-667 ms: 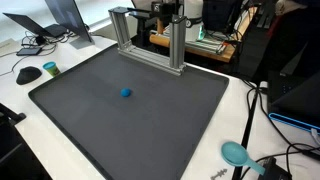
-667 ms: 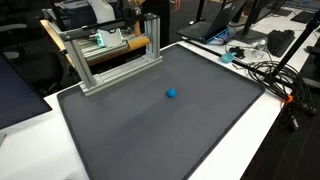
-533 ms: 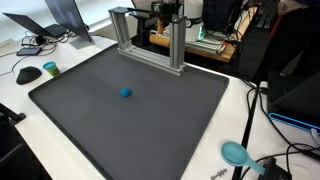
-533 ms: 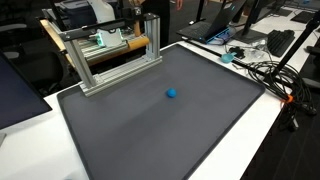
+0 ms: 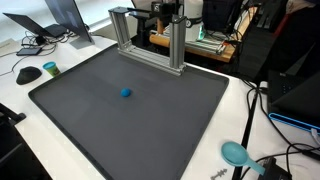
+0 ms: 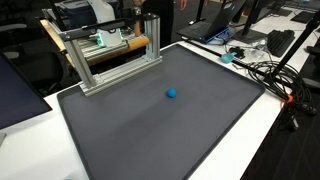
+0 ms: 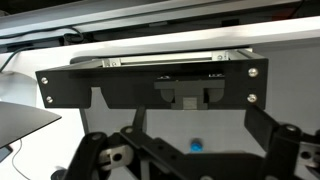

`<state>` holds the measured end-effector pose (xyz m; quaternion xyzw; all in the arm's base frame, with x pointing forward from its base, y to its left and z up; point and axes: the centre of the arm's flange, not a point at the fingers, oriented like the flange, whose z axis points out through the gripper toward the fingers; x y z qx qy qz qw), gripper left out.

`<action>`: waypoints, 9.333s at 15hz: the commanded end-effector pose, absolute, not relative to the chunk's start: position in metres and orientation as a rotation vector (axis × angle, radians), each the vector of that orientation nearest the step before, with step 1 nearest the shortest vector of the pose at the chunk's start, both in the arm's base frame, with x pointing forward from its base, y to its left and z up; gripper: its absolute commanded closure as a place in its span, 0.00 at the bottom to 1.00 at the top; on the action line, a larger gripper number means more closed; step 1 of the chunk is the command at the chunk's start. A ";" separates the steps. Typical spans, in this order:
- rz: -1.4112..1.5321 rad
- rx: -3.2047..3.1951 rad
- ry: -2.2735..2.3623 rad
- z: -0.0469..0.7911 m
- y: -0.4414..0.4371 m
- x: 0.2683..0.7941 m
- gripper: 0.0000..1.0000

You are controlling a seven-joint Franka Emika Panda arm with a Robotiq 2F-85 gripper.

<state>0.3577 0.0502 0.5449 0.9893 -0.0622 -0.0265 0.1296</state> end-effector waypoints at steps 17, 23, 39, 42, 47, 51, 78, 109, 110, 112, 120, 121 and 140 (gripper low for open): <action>0.003 3.160 0.142 0.454 -0.004 0.349 0.00; 0.007 3.137 0.115 0.451 -0.004 0.357 0.00; 0.133 3.106 -0.023 0.455 -0.003 0.369 0.00; 0.143 3.095 -0.036 0.451 -0.005 0.372 0.00; 0.060 3.100 -0.017 0.441 -0.007 0.372 0.00; 0.029 3.098 -0.019 0.436 -0.007 0.372 0.00; -0.069 3.116 -0.011 0.430 0.000 0.356 0.66; 0.194 3.162 0.087 0.431 0.007 0.333 0.00; 0.187 3.170 0.067 0.432 0.006 0.334 0.00; 0.167 3.183 0.038 0.433 0.005 0.337 0.00; 0.213 3.143 -0.023 0.448 0.014 0.351 0.00; 0.209 3.138 -0.035 0.448 0.016 0.352 0.00; -0.018 3.044 0.044 0.439 0.003 0.382 0.00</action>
